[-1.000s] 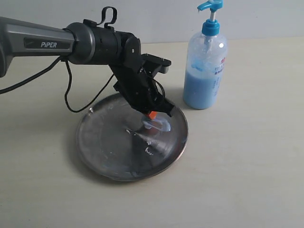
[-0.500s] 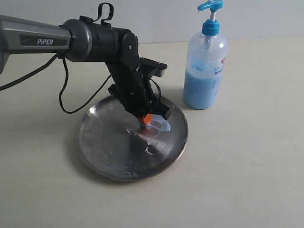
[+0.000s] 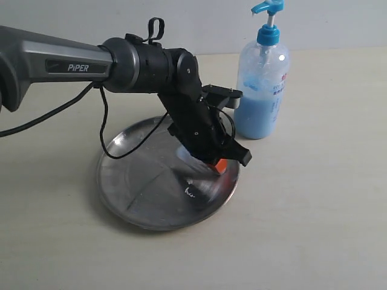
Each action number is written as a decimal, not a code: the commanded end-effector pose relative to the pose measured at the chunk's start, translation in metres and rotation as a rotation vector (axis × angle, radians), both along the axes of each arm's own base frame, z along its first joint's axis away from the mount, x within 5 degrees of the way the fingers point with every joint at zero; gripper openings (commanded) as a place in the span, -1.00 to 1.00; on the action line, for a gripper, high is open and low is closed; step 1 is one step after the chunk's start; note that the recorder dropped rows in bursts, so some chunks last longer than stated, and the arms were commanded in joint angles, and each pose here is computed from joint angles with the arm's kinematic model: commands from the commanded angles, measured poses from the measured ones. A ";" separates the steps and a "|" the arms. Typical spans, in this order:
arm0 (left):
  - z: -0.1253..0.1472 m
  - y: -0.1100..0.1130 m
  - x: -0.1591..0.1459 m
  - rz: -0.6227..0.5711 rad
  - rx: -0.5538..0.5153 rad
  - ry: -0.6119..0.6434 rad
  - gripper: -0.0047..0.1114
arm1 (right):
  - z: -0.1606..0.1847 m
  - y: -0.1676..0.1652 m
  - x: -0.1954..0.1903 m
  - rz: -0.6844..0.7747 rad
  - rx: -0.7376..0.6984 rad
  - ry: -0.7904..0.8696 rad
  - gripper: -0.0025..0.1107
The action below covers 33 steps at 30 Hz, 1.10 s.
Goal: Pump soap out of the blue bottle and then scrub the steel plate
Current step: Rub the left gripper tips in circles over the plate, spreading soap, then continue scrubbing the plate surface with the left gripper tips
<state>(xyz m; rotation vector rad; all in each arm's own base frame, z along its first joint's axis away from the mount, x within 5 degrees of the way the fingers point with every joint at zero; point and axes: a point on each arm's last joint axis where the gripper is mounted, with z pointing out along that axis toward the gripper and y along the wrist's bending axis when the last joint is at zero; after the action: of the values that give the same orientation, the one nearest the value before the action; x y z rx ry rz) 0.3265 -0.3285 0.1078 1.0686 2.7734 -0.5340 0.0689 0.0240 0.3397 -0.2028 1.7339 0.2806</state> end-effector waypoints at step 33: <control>-0.014 0.033 0.011 0.015 0.244 -0.008 -0.92 | 0.000 0.000 -0.001 0.001 -0.005 -0.004 -0.89</control>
<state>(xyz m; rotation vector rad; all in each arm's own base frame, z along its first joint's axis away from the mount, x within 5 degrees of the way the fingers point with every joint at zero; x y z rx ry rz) 0.3509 -0.2871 0.1069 1.0432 2.8509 -0.1861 0.0689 0.0240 0.3397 -0.2028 1.7339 0.2806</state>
